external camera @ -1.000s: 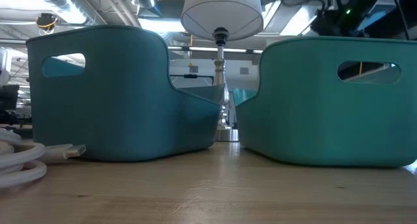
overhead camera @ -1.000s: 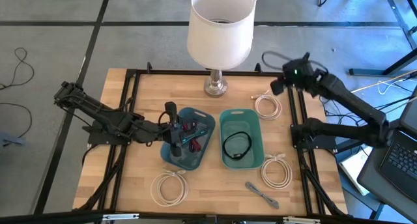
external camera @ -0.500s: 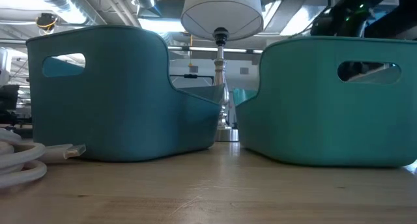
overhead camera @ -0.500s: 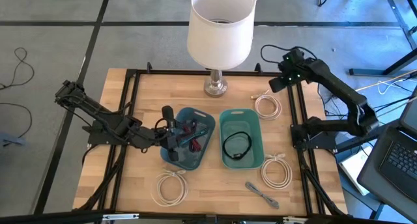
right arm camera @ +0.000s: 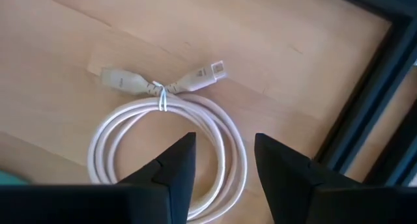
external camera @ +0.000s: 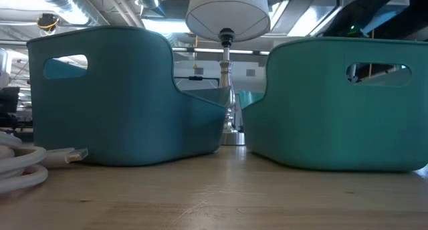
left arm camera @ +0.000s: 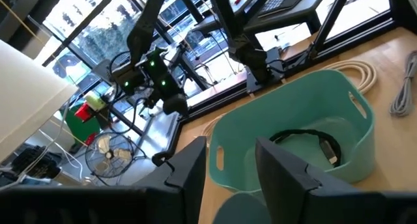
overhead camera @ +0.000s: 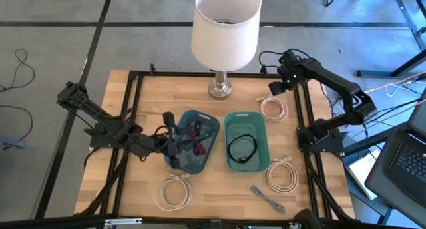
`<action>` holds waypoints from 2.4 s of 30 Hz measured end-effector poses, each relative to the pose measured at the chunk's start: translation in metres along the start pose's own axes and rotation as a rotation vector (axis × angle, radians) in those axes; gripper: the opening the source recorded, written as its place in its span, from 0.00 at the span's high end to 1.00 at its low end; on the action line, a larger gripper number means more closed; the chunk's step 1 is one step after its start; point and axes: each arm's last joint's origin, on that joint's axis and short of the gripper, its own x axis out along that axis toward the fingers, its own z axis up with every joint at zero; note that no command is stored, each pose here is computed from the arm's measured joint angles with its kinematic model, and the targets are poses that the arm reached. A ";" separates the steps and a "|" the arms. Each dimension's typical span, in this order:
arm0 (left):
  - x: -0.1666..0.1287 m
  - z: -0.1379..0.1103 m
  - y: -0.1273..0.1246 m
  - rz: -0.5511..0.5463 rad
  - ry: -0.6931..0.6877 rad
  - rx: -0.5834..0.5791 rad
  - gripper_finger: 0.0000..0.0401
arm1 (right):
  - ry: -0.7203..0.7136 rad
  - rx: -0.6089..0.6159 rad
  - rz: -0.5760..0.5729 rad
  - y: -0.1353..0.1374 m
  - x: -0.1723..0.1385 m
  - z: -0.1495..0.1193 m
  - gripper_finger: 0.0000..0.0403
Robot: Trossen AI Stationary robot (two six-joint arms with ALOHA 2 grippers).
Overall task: Pick and place items into bin
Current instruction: Put the top white HDMI cable into the green bin
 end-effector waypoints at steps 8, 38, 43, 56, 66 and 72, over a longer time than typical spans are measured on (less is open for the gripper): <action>-0.004 0.000 -0.004 -0.009 0.001 0.002 0.68 | 0.069 -0.054 -0.005 0.009 0.028 0.010 0.57; -0.016 0.004 -0.012 0.025 -0.005 0.012 0.70 | 0.090 -0.183 -0.053 0.022 0.085 -0.011 0.62; -0.016 0.004 -0.012 0.019 -0.006 0.012 0.71 | 0.073 -0.182 -0.096 0.020 0.085 -0.010 0.86; -0.016 0.003 -0.012 0.016 -0.005 0.000 0.72 | 0.021 -0.126 -0.270 0.011 0.061 0.001 0.97; -0.016 0.003 -0.012 0.015 -0.002 0.001 0.72 | -0.199 -0.065 -0.288 0.007 -0.035 -0.003 0.97; -0.015 0.000 -0.013 0.015 0.019 0.020 0.72 | -0.345 -0.060 -0.197 0.010 -0.088 -0.031 0.97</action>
